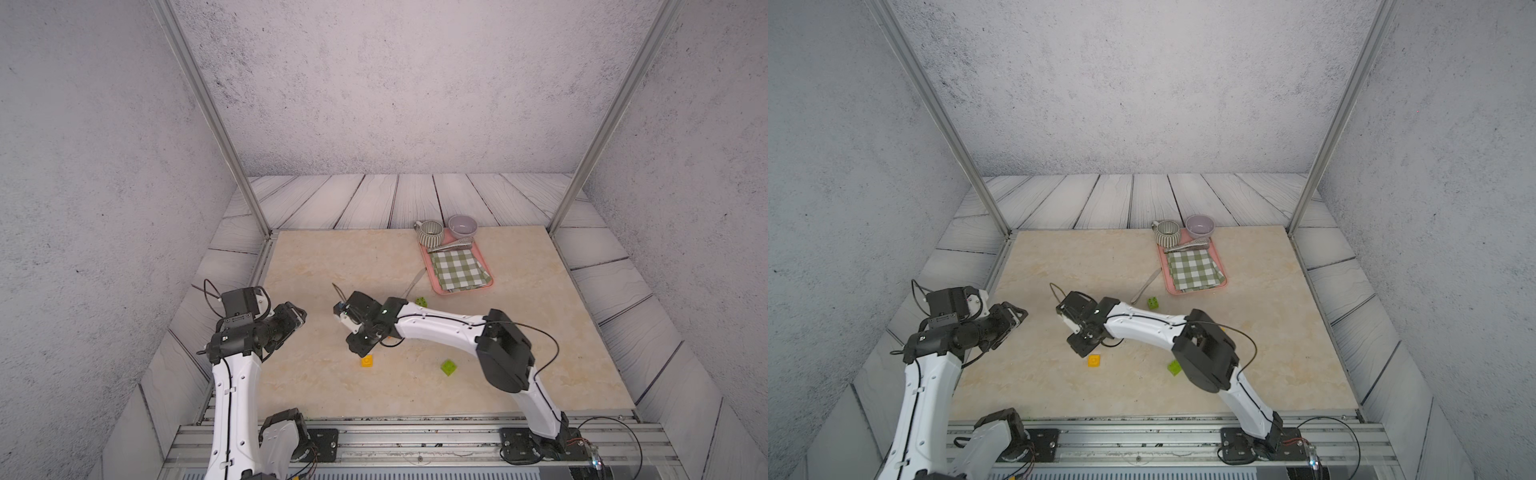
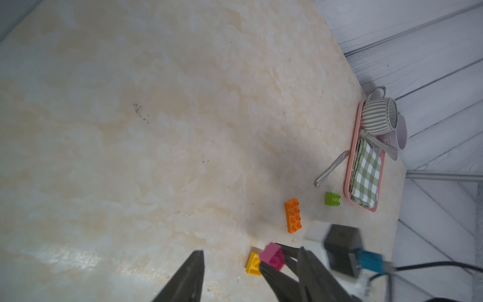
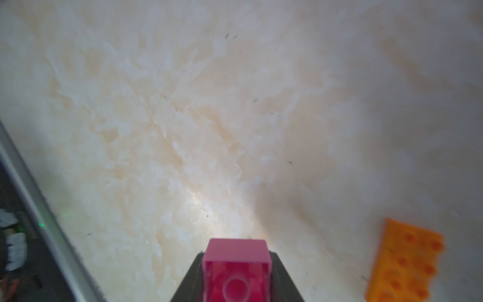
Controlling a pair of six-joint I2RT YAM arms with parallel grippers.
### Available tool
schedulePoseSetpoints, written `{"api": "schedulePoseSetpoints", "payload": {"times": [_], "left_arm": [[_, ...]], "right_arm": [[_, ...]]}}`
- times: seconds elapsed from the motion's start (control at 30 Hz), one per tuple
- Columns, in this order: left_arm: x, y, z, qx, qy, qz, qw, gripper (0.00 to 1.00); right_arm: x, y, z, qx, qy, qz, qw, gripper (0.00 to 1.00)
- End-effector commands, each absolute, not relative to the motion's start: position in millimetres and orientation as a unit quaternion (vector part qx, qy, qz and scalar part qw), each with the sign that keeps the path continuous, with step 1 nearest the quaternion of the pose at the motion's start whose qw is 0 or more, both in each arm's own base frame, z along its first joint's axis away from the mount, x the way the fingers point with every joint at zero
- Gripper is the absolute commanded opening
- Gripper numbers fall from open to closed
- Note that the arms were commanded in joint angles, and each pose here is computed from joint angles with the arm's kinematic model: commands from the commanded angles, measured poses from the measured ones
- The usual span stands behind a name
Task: Assemble the letter r with lego
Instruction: Pick up the lego brick from the center of the board.
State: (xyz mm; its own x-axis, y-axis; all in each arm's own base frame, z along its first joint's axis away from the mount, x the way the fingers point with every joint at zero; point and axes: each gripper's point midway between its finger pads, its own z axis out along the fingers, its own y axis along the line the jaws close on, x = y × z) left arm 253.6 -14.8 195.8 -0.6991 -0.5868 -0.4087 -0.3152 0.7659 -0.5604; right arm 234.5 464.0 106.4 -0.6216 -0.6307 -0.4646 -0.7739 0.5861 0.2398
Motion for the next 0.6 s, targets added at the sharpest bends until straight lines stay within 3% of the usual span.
{"api": "schedulePoseSetpoints", "payload": {"times": [0.0, 0.27, 0.43, 0.57], "left_arm": [[265, -44, 220, -0.171, 0.899, -0.225, 0.335, 0.65], [282, -186, 274, 0.107, 0.82, -0.325, 0.46, 0.72], [264, -238, 327, 0.26, 0.666, -0.381, 0.586, 0.76], [245, -249, 359, 0.347, 0.55, -0.36, 0.669, 0.76]], "right_arm": [[267, 427, 178, -0.296, 0.882, 0.309, 0.199, 0.11], [293, 309, 223, -0.115, 0.899, 0.386, 0.172, 0.12], [290, 289, 273, -0.066, 0.873, 0.45, 0.176, 0.15], [282, 296, 317, -0.059, 0.833, 0.52, 0.178, 0.17]]}}
